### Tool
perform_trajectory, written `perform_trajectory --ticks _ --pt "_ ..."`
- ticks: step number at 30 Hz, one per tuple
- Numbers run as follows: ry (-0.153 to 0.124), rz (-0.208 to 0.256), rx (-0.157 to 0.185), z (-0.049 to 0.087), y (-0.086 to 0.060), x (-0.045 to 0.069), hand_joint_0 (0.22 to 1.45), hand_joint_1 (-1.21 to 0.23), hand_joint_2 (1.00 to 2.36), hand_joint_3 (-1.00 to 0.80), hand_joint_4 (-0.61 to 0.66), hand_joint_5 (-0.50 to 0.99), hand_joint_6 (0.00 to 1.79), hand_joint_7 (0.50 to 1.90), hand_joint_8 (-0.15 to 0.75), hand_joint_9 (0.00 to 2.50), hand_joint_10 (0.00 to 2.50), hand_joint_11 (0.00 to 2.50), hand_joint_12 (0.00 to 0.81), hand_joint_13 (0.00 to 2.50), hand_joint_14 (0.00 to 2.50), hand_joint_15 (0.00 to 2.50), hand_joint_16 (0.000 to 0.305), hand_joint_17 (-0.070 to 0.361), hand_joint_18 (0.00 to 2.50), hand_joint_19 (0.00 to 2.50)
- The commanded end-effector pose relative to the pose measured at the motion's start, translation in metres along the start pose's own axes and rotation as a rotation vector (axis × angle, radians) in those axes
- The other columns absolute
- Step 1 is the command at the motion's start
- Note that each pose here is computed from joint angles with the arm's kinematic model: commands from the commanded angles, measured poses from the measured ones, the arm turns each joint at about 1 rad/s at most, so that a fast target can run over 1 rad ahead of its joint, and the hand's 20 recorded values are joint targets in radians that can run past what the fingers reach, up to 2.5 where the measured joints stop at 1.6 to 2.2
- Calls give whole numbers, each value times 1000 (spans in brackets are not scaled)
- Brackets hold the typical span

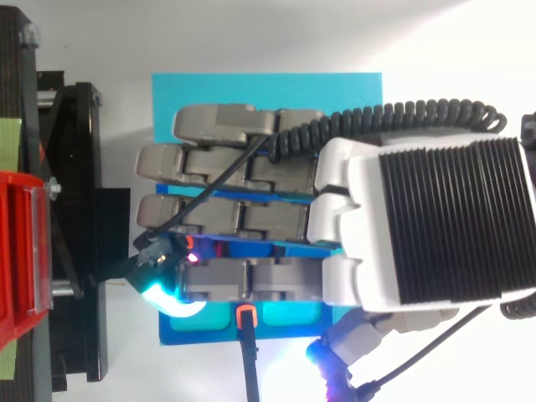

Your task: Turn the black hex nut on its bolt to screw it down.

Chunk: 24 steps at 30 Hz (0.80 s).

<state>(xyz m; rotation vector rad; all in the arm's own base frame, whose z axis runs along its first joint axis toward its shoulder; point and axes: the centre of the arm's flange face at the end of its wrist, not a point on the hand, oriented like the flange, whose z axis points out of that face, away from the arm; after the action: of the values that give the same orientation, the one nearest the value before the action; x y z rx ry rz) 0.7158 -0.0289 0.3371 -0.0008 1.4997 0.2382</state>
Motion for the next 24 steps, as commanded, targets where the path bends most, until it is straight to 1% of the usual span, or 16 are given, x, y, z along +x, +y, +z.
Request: perform_trajectory --ticks 1,2,4,5,6,8,9,12,14,15,17,18,19,20,22,24 --pt "30 -35 2 4 2 20 450 -444 1000 -500 219 -134 503 852 242 460 0 0 342 322 0 0 58 131 215 186" --pt "28 -38 2 6 2 21 450 -441 1000 -500 222 -132 503 869 243 459 0 0 343 322 0 0 58 131 215 190" --pt "40 -35 2 9 1 34 451 -436 1000 -500 229 -128 503 890 244 461 0 0 343 322 0 0 58 131 223 186" --pt "37 -35 3 11 0 34 452 -431 1000 -500 232 -125 504 900 244 463 0 0 342 323 0 0 58 130 218 180" --pt "28 -36 0 13 3 31 452 -429 1000 -500 230 -118 504 920 243 464 0 0 342 322 0 0 58 130 216 184" --pt "30 -38 -4 14 5 32 455 -411 1000 -500 229 -115 504 945 245 469 0 0 341 322 0 0 58 130 218 192" --pt "37 -41 -5 13 6 33 456 -401 1000 -500 234 -114 504 957 246 473 0 0 341 323 0 0 58 130 216 189" --pt "37 -47 -8 13 8 32 458 -363 1000 -500 230 -107 504 992 247 481 0 0 340 324 0 0 58 129 216 196" --pt "51 -56 -7 14 6 41 460 -332 1000 -500 217 -99 504 1023 245 487 0 0 341 332 0 0 57 129 215 198" --pt "60 -61 -7 15 5 48 465 -317 1000 -500 211 -93 504 1051 245 495 0 0 339 339 0 0 57 128 221 206" --pt "57 -64 -9 16 5 48 467 -309 1000 -500 194 -84 504 1111 247 508 0 0 340 346 0 0 57 128 237 213" --pt "73 -67 -12 17 4 61 467 -309 1000 -500 192 -84 504 1130 246 509 0 0 340 345 0 0 57 128 242 218" --pt "72 -67 -14 18 4 63 467 -308 1000 -500 191 -82 504 1152 246 509 0 0 340 345 0 0 57 128 241 214" --pt "63 -68 -18 20 5 60 467 -307 1000 -500 191 -81 504 1158 247 511 0 0 339 346 0 0 57 127 238 216" --pt "60 -73 -20 20 5 59 468 -307 1000 -500 189 -81 504 1161 246 511 0 0 339 348 0 0 56 127 243 216" --pt "64 -86 -20 20 5 59 468 -308 1000 -500 187 -80 504 1173 249 514 0 0 338 349 0 0 56 127 246 216"
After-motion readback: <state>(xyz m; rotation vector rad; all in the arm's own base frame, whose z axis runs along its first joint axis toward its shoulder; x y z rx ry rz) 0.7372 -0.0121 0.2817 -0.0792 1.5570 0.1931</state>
